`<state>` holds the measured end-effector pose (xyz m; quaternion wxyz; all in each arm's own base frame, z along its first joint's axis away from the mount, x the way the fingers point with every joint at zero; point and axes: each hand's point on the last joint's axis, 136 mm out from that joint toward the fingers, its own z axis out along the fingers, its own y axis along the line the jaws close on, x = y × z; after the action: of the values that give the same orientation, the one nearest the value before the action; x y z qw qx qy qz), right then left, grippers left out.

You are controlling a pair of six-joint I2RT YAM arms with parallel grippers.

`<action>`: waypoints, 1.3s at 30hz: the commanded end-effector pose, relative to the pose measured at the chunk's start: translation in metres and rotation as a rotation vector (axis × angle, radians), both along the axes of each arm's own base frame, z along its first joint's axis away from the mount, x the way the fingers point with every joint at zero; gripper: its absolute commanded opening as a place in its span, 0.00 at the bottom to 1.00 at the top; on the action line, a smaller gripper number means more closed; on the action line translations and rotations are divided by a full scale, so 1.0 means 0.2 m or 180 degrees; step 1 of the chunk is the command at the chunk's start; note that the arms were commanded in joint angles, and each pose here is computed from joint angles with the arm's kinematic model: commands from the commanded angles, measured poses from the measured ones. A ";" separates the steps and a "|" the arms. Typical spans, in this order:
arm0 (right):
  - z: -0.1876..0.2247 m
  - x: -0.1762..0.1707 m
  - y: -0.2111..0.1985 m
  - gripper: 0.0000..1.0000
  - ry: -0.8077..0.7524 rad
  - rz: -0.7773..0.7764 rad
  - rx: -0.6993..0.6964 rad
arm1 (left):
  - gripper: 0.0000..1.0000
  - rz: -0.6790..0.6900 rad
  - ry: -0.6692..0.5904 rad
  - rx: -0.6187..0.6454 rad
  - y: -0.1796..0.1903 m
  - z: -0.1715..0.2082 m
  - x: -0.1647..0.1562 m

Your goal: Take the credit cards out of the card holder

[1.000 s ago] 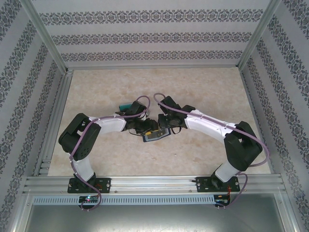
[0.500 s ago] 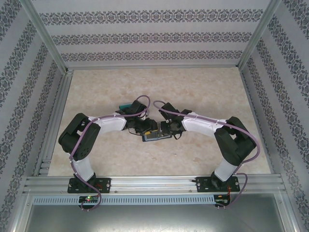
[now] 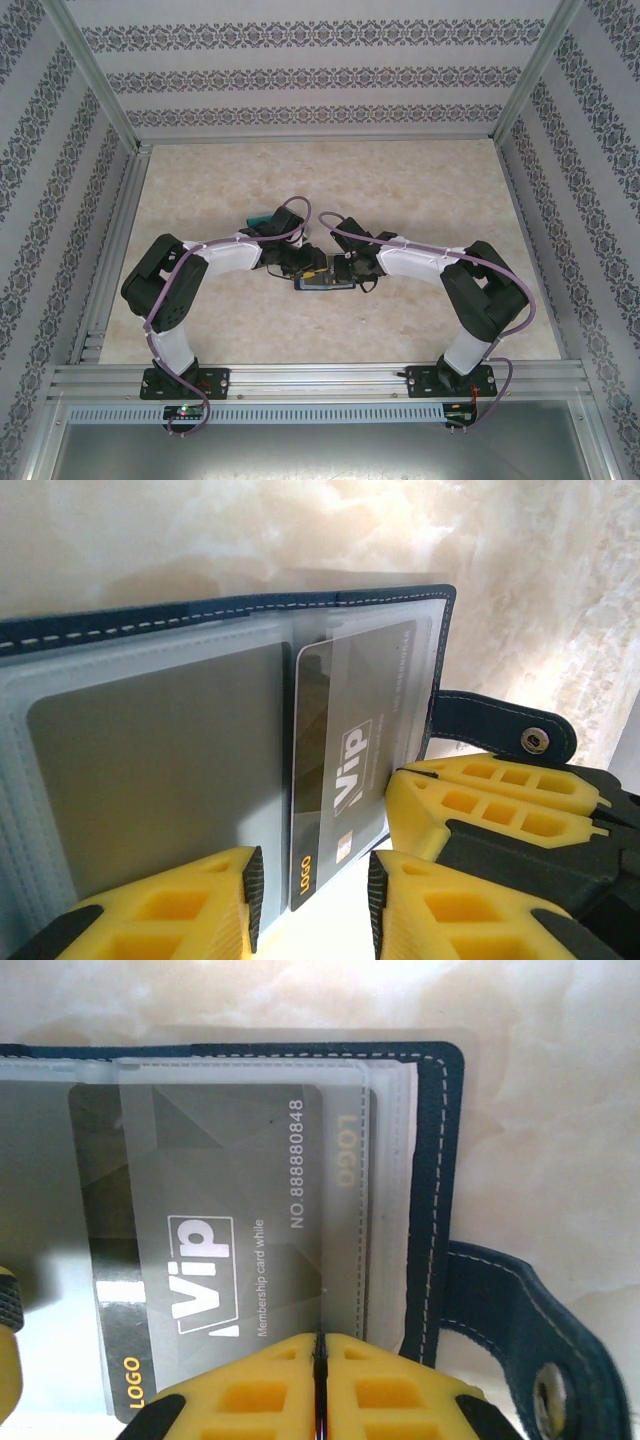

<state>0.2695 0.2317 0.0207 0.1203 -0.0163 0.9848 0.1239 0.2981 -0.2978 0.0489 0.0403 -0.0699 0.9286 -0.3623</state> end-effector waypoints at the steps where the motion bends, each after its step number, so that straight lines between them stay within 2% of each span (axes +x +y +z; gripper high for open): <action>1: -0.05 -0.02 -0.01 0.11 0.0098 -0.0070 -0.0005 | 0.36 0.0047 -0.0120 0.0066 0.01 0.06 0.04; 5: -0.05 -0.02 -0.02 0.11 0.0089 -0.0077 -0.0004 | 0.37 0.0050 -0.0341 0.0153 0.05 0.16 0.05; 8: -0.05 -0.02 -0.01 0.11 0.0101 -0.0068 0.0020 | 0.36 -0.0034 -0.0286 0.0026 0.01 0.17 0.04; 13: -0.05 -0.02 0.00 0.11 0.0103 -0.0077 0.0038 | 0.34 0.0032 -0.0191 -0.0150 -0.03 0.12 0.05; 26: -0.05 -0.02 0.00 0.11 0.0102 -0.0074 0.0040 | 0.29 0.0025 0.0052 -0.0004 -0.01 -0.07 0.00; 36: -0.05 -0.02 0.00 0.11 0.0108 -0.0075 0.0042 | 0.29 0.0011 0.0111 -0.0043 -0.02 -0.11 -0.01; 39: -0.05 -0.02 0.00 0.11 0.0116 -0.0081 0.0037 | 0.25 0.0002 0.0107 -0.0053 -0.02 -0.11 0.00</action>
<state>0.2721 0.2363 0.0206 0.1233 -0.0085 0.9831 0.1354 0.3006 -0.3026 0.0368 0.0356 -0.0717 0.9253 -0.3708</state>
